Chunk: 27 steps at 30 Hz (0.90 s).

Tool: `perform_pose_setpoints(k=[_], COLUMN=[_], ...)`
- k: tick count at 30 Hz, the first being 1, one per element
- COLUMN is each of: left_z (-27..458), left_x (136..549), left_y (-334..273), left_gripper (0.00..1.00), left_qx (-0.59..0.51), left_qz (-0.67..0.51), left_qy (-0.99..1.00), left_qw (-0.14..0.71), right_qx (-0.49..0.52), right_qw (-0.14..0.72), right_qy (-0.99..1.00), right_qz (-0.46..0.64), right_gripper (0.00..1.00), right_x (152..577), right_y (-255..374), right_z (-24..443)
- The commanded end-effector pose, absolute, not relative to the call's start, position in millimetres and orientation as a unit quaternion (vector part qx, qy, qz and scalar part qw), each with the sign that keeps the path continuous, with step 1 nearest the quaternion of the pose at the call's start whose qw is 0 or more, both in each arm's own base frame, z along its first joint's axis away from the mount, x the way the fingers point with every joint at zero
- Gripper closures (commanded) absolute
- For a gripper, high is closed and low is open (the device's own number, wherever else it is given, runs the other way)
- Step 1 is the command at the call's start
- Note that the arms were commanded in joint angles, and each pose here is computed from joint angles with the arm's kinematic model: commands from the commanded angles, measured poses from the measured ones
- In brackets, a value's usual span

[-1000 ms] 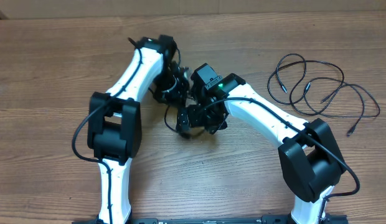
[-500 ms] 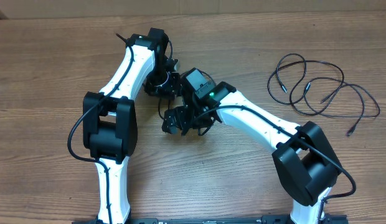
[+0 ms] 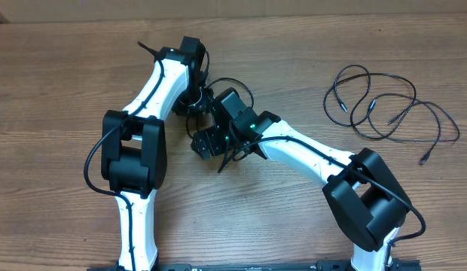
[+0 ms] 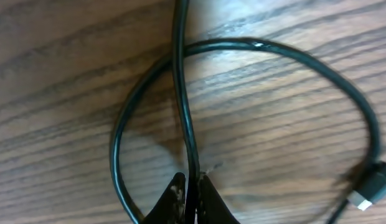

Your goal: Untangle cables

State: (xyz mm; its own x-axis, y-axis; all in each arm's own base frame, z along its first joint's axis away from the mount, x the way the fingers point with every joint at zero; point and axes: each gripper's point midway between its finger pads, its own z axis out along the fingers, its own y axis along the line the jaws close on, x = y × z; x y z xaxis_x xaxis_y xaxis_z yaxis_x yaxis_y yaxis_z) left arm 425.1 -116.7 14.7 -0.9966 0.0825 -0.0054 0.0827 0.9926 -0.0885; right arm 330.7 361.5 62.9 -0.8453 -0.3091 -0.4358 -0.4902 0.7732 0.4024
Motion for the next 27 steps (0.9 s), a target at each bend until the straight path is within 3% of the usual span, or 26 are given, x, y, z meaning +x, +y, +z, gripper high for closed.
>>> perform_pose_setpoints(k=[1,11,14,16,18,27], left_z=[8.7,-16.4,-18.0,-17.3,-15.5,43.6], left_x=[420.8,419.6,417.9,416.5,415.9,431.0], left_y=[-109.0,-103.8,-103.8,-104.9,-105.9,-131.6], left_gripper=[0.92,0.88,0.87,0.8,0.76,0.64], left_qx=[0.036,0.031,0.031,0.031,0.03,0.038], left_qz=[-0.021,-0.023,-0.024,-0.028,-0.032,-0.136], left_qy=[0.999,0.999,0.999,0.999,0.999,0.99], left_qw=[0.003,0.013,0.011,0.008,0.005,0.002], right_qx=[-0.228,-0.249,-0.265,-0.265,-0.264,-0.289], right_qw=[0.183,0.17,0.168,0.165,0.162,0.164], right_qy=[0.927,0.928,0.925,0.926,0.926,0.92], right_qz=[0.235,0.222,0.216,0.214,0.213,0.207], right_gripper=[0.16,0.21,0.36,0.47,0.51,0.44], right_x=[336.0,336.0,335.1,333.7,332.8,330.7], right_y=[359.8,360.1,359.1,358.1,357.3,356.7], right_z=[44.3,12.1,7.2,6.3,5.6,4.7])
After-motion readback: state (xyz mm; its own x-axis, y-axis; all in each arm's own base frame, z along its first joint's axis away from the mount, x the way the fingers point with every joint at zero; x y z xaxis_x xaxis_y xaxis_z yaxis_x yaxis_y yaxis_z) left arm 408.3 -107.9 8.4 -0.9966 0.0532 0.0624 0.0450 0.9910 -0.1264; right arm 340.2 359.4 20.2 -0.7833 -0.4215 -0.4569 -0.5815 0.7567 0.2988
